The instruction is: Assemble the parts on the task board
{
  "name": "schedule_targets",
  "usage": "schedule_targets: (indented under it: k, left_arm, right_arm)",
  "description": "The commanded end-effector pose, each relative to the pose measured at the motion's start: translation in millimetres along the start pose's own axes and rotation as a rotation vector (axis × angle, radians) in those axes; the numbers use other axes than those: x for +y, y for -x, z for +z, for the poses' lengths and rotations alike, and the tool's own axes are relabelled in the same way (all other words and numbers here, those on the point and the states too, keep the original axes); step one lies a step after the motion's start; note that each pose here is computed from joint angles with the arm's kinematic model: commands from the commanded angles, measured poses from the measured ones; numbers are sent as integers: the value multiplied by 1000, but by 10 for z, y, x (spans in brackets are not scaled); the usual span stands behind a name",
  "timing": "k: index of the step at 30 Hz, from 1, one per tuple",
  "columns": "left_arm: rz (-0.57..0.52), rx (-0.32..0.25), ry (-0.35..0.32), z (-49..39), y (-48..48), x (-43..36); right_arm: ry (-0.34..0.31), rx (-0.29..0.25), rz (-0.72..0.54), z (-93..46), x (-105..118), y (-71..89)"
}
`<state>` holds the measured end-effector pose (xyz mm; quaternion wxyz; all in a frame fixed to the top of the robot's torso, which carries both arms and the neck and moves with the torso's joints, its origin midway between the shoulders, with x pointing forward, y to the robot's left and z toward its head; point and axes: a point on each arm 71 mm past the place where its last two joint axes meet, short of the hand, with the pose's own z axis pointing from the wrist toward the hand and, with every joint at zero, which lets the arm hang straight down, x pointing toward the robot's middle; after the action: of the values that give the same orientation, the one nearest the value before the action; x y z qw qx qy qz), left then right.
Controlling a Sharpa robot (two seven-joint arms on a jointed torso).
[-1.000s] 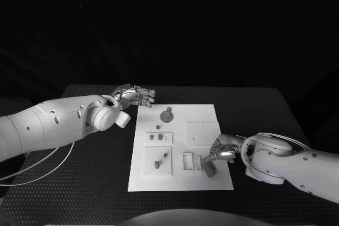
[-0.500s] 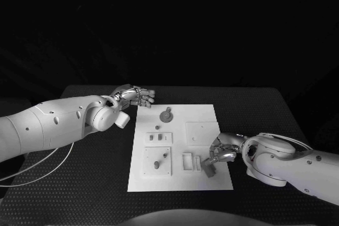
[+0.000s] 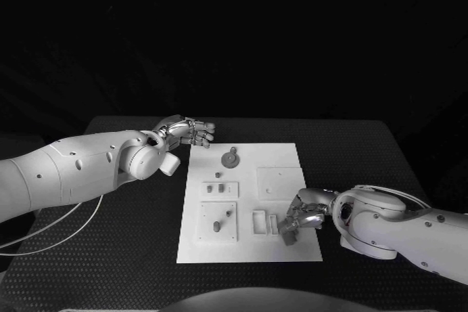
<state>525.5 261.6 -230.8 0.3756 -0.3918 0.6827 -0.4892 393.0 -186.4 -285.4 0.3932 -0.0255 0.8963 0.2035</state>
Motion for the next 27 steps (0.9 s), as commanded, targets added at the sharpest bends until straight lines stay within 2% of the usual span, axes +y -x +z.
schedule_targets:
  k: [1, 6, 13, 27]
  left_arm:
    - [-3, 13, -12, 6, -27, -17]
    - [-3, 15, -11, 5, -27, -15]
    - [-4, 18, -8, 6, -28, -13]
    - [-5, 23, -3, 7, -37, -11]
  right_arm:
    - [-1, 65, -12, -5, 12, -55]
    - [-9, 78, -31, 4, 16, -70]
    - [-29, 53, -108, 28, -4, -89]
    - [-39, 48, -117, 62, 24, -149]
